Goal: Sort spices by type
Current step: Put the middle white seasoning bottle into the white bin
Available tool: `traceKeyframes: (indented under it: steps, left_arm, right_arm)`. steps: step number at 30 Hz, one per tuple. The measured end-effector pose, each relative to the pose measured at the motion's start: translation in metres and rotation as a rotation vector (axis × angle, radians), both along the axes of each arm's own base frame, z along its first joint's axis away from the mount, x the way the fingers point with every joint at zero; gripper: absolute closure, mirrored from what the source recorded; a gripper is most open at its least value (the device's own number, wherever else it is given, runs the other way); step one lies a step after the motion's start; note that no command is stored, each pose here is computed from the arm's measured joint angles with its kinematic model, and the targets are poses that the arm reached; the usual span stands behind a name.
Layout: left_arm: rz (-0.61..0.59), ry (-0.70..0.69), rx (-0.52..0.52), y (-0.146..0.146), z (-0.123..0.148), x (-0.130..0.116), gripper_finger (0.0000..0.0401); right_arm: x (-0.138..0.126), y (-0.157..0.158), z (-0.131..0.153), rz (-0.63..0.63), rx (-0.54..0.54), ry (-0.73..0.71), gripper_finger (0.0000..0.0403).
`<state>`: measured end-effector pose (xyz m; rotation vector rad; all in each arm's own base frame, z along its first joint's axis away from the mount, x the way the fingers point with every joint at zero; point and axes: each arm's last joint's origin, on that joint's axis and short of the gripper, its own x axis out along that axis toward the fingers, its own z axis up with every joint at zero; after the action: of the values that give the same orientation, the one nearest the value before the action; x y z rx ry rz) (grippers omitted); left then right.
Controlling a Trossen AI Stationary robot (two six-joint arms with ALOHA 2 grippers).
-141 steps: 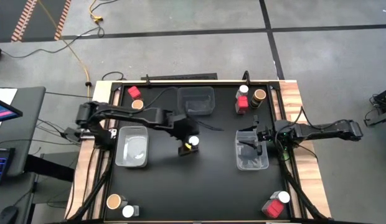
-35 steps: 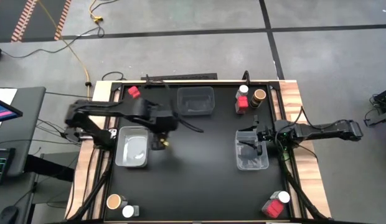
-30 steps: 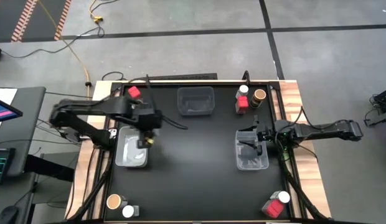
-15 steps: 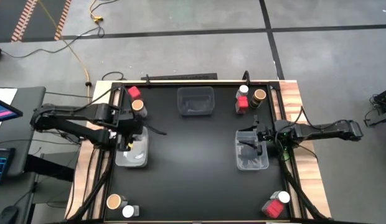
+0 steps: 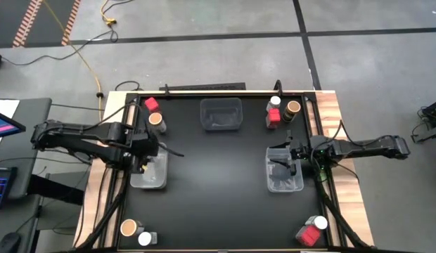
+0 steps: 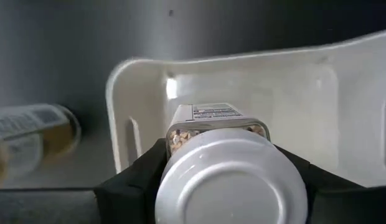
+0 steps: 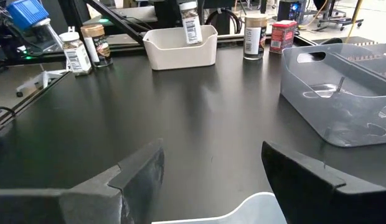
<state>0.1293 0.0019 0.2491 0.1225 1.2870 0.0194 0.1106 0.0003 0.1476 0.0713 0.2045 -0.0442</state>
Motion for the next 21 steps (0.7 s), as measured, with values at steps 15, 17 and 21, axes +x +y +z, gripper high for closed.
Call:
traceKeyframes:
  steps: [15, 17, 21]
  left_arm:
    - [0.055, -0.045, -0.034, 0.011, -0.002, 0.011, 0.0206]
    - [0.036, -0.024, -0.045, 0.012, -0.005, 0.015, 0.0206]
    - [0.001, 0.013, -0.051, 0.014, -0.016, 0.021, 0.0206]
  right_arm:
    - [0.0, 0.0, 0.0, 0.0, 0.0, 0.0, 0.0108]
    - [0.0, 0.0, 0.0, 0.0, 0.0, 0.0, 0.0108]
    - [0.0, 0.0, 0.0, 0.0, 0.0, 0.0, 0.0108]
